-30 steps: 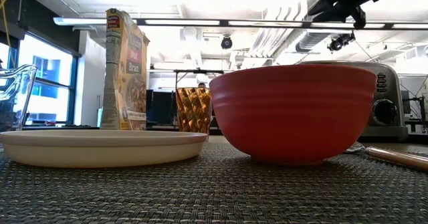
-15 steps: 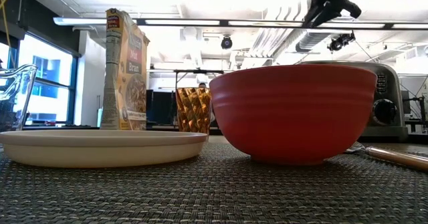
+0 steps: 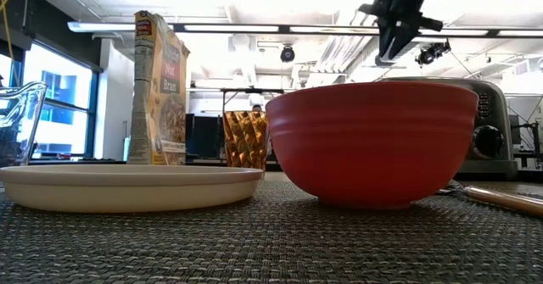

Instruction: Arrange a breakfast setting

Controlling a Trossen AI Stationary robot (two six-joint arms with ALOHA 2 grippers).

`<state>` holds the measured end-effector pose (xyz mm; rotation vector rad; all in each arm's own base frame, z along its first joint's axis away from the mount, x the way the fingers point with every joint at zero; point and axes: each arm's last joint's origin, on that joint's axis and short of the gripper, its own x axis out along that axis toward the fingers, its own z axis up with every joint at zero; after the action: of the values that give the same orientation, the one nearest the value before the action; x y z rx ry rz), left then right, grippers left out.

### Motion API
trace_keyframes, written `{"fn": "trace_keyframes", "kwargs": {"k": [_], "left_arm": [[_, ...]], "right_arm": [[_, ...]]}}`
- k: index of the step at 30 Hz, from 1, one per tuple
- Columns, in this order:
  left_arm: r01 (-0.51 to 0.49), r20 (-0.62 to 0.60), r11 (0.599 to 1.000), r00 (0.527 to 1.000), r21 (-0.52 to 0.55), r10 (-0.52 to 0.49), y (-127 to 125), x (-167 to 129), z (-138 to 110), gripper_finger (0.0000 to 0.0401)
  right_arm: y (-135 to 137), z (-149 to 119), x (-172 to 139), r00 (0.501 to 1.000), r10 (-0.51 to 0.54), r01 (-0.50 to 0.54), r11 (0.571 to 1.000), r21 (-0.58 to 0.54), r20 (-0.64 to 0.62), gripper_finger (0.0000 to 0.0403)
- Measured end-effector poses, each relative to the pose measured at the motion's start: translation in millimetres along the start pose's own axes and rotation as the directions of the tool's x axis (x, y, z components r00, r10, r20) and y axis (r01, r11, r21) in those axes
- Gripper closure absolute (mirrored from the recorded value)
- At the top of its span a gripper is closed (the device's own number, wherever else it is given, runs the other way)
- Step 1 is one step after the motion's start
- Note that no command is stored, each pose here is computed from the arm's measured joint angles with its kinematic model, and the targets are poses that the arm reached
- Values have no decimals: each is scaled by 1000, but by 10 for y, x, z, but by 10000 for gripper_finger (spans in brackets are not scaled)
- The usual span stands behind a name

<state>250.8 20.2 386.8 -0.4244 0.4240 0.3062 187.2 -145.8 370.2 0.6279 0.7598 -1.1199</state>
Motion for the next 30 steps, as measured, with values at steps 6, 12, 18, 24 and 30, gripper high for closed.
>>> {"fn": "trace_keyframes", "kwargs": {"k": [6,12,18,24,30], "left_arm": [[-1,-1,1000,1000,0,1,0,0,-1,306],[-1,-1,1000,1000,2,1,1,0,-1,306],[-1,-2,1000,1000,2,1,1,0,-2,306],[-1,-2,1000,1000,2,1,1,0,-2,306],[-1,-2,1000,1000,5,1,1,1,-3,306]], "right_arm": [[25,-47,181,989,-113,111,993,-27,-95,308],[68,-49,304,981,-144,139,989,-48,-133,308],[96,-68,404,968,-176,168,984,-59,-178,308],[118,-83,476,957,-198,185,980,-79,-210,308],[141,-95,535,950,-206,191,978,-82,-237,308]]}}
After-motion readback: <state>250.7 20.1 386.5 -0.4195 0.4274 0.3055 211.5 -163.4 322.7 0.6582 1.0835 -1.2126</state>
